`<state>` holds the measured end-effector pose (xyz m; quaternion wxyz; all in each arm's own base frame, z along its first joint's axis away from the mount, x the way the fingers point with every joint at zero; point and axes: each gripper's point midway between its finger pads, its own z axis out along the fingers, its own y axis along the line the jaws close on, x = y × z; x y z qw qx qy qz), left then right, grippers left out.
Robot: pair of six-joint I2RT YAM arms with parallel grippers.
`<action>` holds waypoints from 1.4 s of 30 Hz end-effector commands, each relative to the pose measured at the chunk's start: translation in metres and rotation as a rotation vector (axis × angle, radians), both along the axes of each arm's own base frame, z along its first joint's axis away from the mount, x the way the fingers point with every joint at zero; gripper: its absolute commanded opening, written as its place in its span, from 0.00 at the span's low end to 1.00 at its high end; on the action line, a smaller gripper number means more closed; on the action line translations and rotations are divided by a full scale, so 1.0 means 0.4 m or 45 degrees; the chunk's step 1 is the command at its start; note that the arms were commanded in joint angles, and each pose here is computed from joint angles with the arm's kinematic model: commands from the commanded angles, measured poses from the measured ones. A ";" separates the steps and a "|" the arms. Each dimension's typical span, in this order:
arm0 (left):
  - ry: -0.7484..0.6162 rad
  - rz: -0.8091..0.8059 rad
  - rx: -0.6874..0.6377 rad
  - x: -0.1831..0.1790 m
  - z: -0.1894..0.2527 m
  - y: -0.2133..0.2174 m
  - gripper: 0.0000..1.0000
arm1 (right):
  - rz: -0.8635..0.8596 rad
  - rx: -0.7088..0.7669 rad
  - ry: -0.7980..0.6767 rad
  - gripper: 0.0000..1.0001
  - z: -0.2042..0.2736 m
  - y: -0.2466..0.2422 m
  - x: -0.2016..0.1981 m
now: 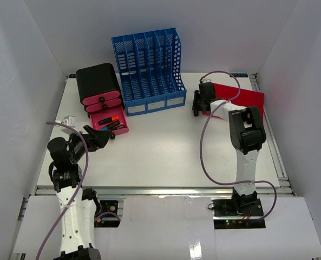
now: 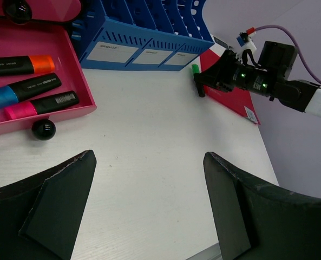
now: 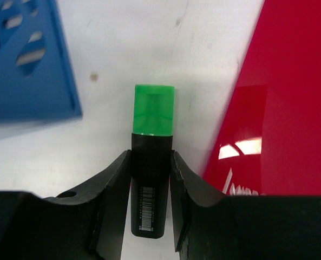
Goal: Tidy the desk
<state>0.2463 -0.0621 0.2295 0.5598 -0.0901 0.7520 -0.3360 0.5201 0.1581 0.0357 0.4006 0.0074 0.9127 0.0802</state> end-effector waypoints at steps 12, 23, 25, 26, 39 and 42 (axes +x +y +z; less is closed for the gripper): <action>-0.049 0.074 0.037 -0.008 0.023 0.018 0.92 | 1.550 -0.045 -0.479 0.08 0.408 0.412 -0.396; 0.053 0.372 0.090 -0.015 0.025 0.107 0.92 | 2.031 -0.432 -0.889 0.08 0.419 0.929 -0.459; 0.069 0.390 0.091 -0.020 0.025 0.111 0.92 | 1.977 -0.423 -0.963 0.08 0.430 1.003 -0.438; 0.080 0.399 0.088 -0.022 0.022 0.113 0.92 | 1.941 -0.426 -1.014 0.08 0.436 1.033 -0.427; 0.133 0.503 0.088 -0.029 0.010 0.143 0.92 | 1.579 -0.536 -1.349 0.27 0.366 1.144 -0.297; 0.143 0.508 0.089 -0.030 0.009 0.144 0.92 | 1.546 -0.576 -1.377 0.49 0.340 1.148 -0.279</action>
